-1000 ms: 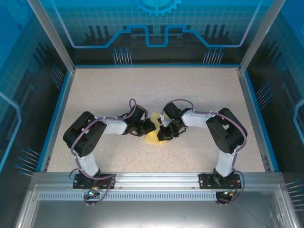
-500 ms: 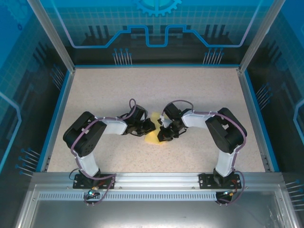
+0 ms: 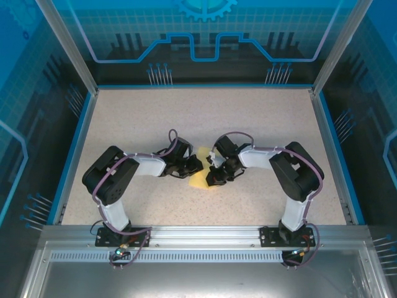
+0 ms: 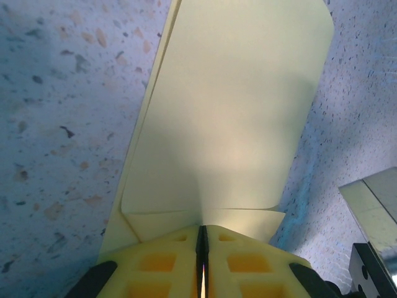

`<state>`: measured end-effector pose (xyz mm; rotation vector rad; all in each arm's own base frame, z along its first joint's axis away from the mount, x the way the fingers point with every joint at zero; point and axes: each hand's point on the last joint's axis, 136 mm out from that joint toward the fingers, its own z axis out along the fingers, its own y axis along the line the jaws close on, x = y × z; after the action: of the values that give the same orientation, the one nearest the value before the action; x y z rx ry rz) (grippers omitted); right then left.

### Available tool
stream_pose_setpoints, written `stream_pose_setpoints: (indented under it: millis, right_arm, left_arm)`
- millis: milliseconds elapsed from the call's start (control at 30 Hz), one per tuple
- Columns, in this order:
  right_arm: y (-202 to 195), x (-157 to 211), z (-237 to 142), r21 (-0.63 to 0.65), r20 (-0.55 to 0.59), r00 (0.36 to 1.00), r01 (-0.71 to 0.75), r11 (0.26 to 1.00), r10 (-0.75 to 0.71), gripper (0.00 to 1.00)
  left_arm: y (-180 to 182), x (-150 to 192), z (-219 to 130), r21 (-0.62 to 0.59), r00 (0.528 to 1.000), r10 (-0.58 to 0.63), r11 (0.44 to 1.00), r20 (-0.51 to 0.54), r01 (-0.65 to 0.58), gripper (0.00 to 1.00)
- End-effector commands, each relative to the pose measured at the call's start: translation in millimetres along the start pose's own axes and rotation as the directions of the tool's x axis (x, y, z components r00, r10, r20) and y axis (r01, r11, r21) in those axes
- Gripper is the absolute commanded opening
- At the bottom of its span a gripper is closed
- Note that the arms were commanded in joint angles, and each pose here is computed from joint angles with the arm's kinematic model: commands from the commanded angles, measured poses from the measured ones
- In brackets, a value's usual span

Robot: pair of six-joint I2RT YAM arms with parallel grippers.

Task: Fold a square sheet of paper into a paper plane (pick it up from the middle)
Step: Fold the triangle a second time at the center of the table.

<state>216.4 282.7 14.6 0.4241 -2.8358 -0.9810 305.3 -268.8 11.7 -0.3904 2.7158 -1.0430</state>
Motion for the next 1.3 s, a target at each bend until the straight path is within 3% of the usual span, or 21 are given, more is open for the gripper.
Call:
stream_pose_setpoints:
  millis: [0, 400, 600, 1000, 1167, 1267]
  right_arm:
    - [-3.4, 22.3, 2.4, 0.006, -0.065, 0.998, -0.016, 1.0, 0.016, 0.06]
    - [-22.9, 34.2, 14.7, 0.056, -0.107, 0.993, -0.048, 0.997, 0.053, 0.06]
    - [5.3, 23.4, -4.1, -0.018, -0.055, 0.998, -0.009, 1.0, 0.008, 0.07]
    - [-30.5, 40.2, 12.3, 0.097, -0.112, 0.991, -0.057, 0.994, 0.068, 0.06]
    - [16.8, 8.5, -18.5, -0.007, 0.009, 0.999, 0.031, 1.0, -0.03, 0.06]
    - [30.3, -15.3, -32.6, 0.004, 0.095, 0.994, 0.051, 0.999, -0.051, 0.07]
  left_arm:
    - [62.5, 26.3, 4.3, -0.203, 0.995, -0.087, 0.976, -0.043, 0.076, 0.12]
    - [64.8, 27.2, 4.6, -0.207, 0.995, -0.092, 0.975, -0.042, 0.081, 0.12]
    - [65.2, 27.1, 3.3, -0.212, 0.995, -0.096, 0.974, -0.039, 0.085, 0.12]
    - [63.3, 26.3, 2.9, -0.208, 0.995, -0.092, 0.975, -0.039, 0.082, 0.12]
    - [61.7, 25.6, 3.2, -0.205, 0.995, -0.087, 0.976, -0.041, 0.077, 0.12]
    - [61.1, 25.7, 3.7, -0.203, 0.995, -0.088, 0.976, -0.042, 0.078, 0.12]
